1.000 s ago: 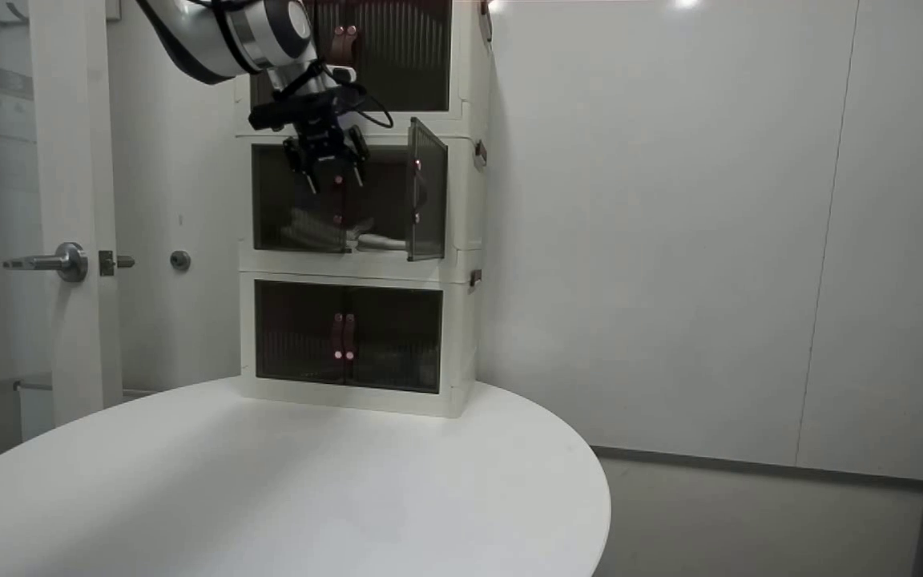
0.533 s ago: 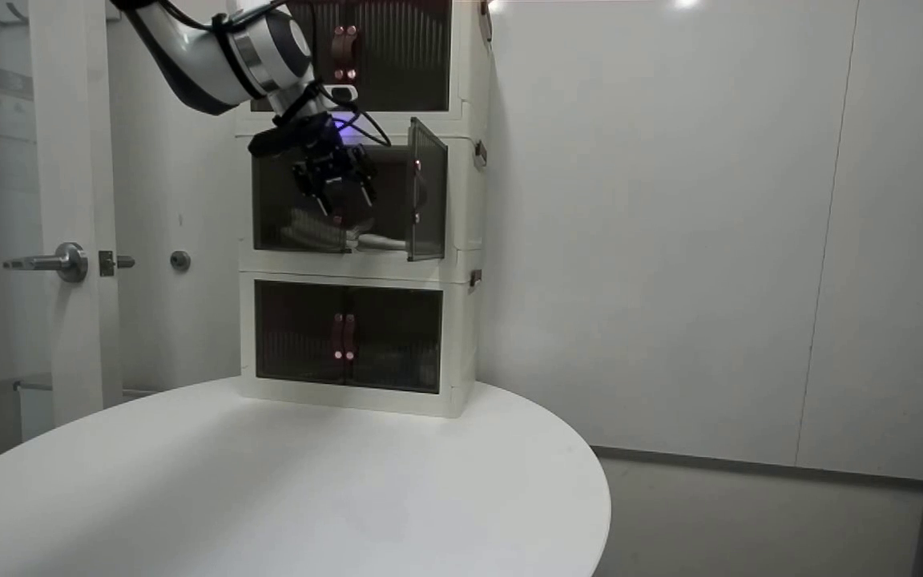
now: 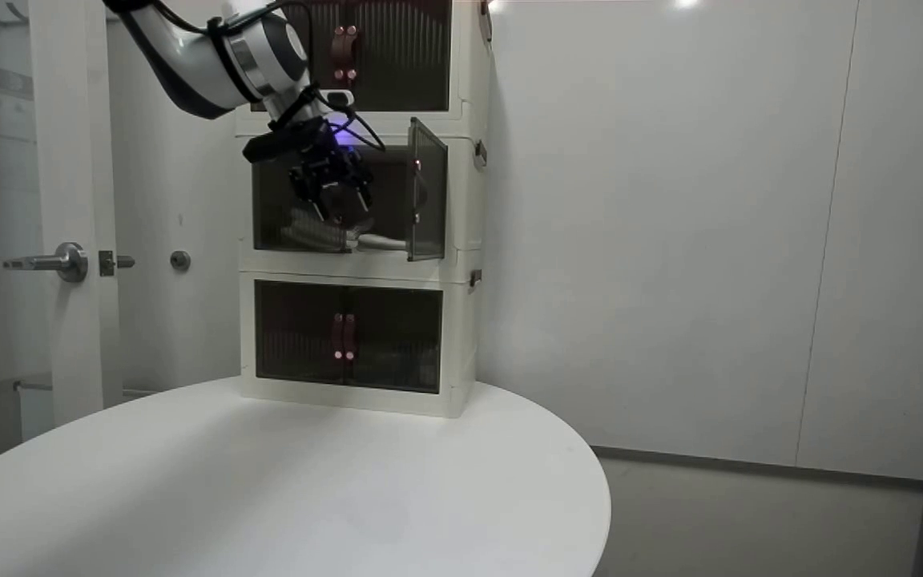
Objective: Close the left middle cabinet doors
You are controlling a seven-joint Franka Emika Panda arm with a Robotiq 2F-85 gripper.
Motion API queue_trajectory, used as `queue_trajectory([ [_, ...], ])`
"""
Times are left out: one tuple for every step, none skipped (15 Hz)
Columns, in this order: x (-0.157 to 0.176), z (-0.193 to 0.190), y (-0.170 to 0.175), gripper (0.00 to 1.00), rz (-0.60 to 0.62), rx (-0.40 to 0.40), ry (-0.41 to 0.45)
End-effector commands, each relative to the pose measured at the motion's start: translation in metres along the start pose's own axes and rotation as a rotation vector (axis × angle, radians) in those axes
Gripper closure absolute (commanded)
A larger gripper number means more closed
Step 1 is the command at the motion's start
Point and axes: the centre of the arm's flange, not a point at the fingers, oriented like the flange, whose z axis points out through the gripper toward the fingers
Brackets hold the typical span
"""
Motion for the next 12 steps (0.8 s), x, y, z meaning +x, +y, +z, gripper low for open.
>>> queue_trajectory([
  [0.008, -0.002, -0.001, 0.0, 0.003, -0.004, 0.025],
  [0.011, -0.002, -0.002, 0.0, 0.002, -0.007, 0.03],
  [0.014, -0.002, -0.002, 0.0, -0.001, -0.009, 0.035],
  [0.017, -0.003, -0.002, 0.0, -0.004, -0.011, 0.039],
  [0.02, -0.003, -0.003, 0.0, -0.006, -0.013, 0.044],
  [0.023, -0.004, -0.003, 0.0, -0.007, -0.013, 0.048],
  [0.025, -0.003, -0.004, 0.0, -0.01, -0.011, 0.051],
  [0.027, -0.003, -0.004, 0.0, -0.011, -0.011, 0.054],
  [0.03, -0.001, -0.005, 0.0, -0.014, -0.01, 0.054],
  [0.032, 0.0, -0.006, 0.0, -0.015, -0.01, 0.056],
  [0.036, 0.003, -0.007, 0.0, -0.009, -0.015, 0.06],
  [0.038, 0.008, -0.008, 0.0, -0.001, -0.02, 0.064],
])
